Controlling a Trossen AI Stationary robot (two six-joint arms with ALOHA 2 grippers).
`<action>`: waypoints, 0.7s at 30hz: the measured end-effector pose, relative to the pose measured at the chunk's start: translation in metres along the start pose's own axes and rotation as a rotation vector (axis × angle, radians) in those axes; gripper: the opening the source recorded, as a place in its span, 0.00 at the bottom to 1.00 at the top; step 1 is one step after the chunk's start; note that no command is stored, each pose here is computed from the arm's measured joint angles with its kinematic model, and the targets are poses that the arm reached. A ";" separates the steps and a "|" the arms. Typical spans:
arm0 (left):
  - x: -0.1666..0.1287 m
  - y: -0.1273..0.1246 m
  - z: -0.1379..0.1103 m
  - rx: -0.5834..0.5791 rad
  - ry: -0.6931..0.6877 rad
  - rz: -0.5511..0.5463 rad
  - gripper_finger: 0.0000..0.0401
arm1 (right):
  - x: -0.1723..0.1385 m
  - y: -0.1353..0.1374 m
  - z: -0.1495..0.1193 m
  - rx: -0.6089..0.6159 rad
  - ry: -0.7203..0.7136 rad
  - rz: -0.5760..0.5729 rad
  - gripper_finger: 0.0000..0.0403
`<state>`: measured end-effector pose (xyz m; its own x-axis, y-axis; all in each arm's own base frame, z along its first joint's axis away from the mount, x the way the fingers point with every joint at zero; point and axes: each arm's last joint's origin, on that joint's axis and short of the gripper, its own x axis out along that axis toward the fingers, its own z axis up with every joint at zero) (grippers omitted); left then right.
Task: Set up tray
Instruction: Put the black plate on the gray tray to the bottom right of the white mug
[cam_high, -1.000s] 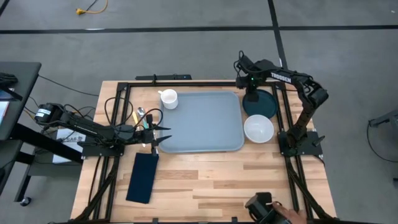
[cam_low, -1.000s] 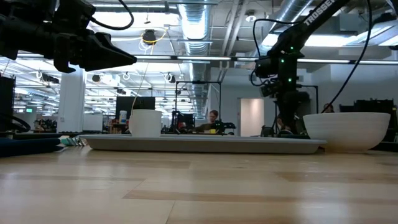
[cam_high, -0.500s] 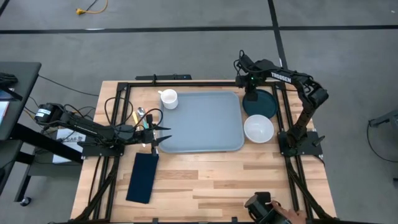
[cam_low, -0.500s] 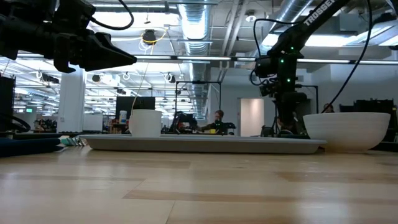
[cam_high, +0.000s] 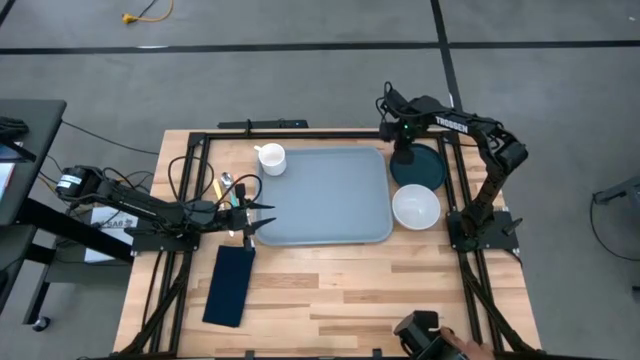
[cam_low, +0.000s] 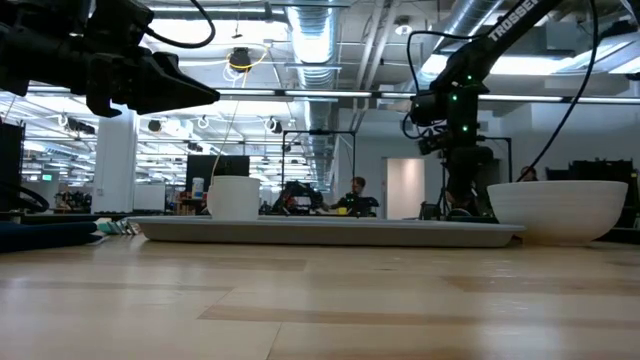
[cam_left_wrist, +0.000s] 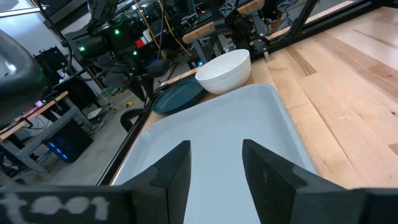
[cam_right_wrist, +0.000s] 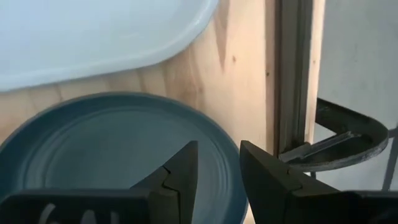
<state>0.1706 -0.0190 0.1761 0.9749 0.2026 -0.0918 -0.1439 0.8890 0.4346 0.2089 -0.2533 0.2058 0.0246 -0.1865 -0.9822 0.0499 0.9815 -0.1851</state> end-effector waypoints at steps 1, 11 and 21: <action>0.000 0.000 0.000 0.000 0.000 0.000 0.34 | 0.000 0.000 0.000 -0.014 0.002 0.002 0.28; 0.000 0.000 0.000 0.000 0.000 0.000 0.34 | 0.014 0.007 -0.005 -0.120 0.039 -0.008 0.28; 0.000 0.000 0.000 0.000 0.000 0.000 0.34 | 0.024 0.002 0.000 -0.143 0.022 -0.025 0.28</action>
<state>0.1706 -0.0190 0.1761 0.9749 0.2027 -0.0919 -0.1438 0.8889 0.4350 0.2092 -0.2553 0.1820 0.0026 -0.2114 -0.9774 -0.0922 0.9732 -0.2107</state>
